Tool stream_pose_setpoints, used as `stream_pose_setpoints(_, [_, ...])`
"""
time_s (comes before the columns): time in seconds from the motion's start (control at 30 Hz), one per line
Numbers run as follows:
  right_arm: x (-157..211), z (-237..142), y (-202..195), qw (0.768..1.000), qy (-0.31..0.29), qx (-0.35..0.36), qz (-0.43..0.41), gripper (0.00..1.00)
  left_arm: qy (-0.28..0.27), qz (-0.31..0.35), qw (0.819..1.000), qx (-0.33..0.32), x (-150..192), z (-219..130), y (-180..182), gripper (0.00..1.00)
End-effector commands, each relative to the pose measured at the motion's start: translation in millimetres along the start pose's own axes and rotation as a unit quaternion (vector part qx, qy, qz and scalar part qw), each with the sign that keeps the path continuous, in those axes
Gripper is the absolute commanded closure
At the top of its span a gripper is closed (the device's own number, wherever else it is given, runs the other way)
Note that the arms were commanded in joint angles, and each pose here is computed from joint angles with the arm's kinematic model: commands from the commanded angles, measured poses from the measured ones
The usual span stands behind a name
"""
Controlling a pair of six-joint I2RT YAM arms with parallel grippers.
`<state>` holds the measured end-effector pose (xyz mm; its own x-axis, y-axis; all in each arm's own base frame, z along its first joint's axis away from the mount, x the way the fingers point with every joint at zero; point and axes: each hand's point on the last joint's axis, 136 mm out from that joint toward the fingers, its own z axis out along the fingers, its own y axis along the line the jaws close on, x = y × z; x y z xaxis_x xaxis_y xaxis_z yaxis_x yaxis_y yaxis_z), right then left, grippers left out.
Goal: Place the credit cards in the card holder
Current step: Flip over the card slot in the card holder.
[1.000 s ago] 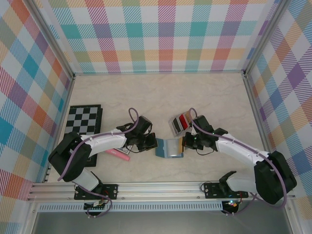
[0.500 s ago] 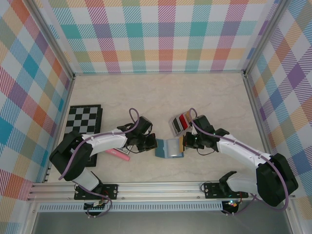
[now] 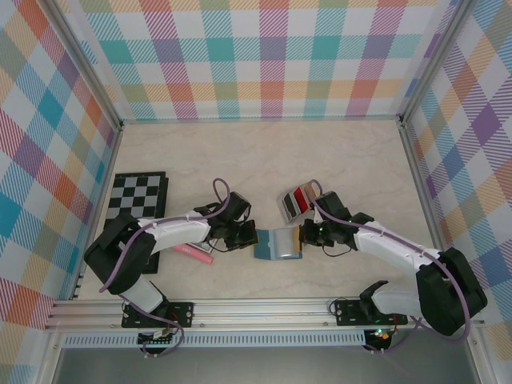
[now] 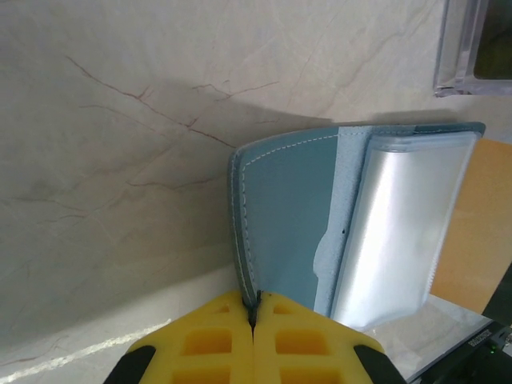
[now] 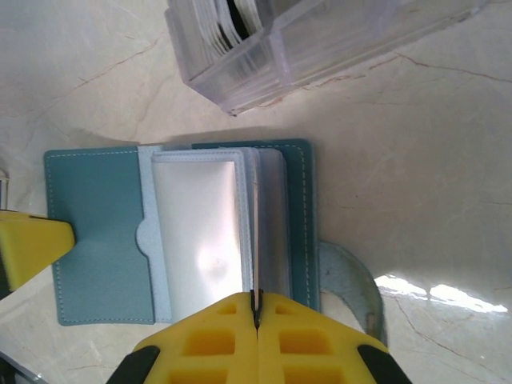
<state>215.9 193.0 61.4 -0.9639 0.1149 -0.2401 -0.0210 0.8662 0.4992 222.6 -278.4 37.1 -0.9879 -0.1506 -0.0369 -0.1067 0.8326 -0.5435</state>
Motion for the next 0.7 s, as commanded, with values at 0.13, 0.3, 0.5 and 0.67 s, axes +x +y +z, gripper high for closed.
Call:
stream_pose_setpoints(0.13, [-8, -17, 20, 1.000, -0.018, -0.025, -0.003, 0.95, 0.020, 0.003, 1.000, -0.016, 8, 5, 12, 1.00])
stream_pose_setpoints(0.3, [-10, -25, 48, 0.997, -0.006, -0.076, -0.015, 0.95, 0.019, 0.005, 1.000, -0.014, 7, 5, 11, 1.00])
stream_pose_setpoints(0.5, [-7, -11, 72, 0.995, 0.010, -0.099, -0.021, 0.94, 0.021, 0.009, 1.000, -0.006, 8, 7, 7, 1.00])
stream_pose_setpoints(0.67, [-2, 10, 85, 0.994, 0.030, -0.098, -0.025, 0.94, 0.022, 0.015, 1.000, -0.002, 9, 8, 6, 1.00])
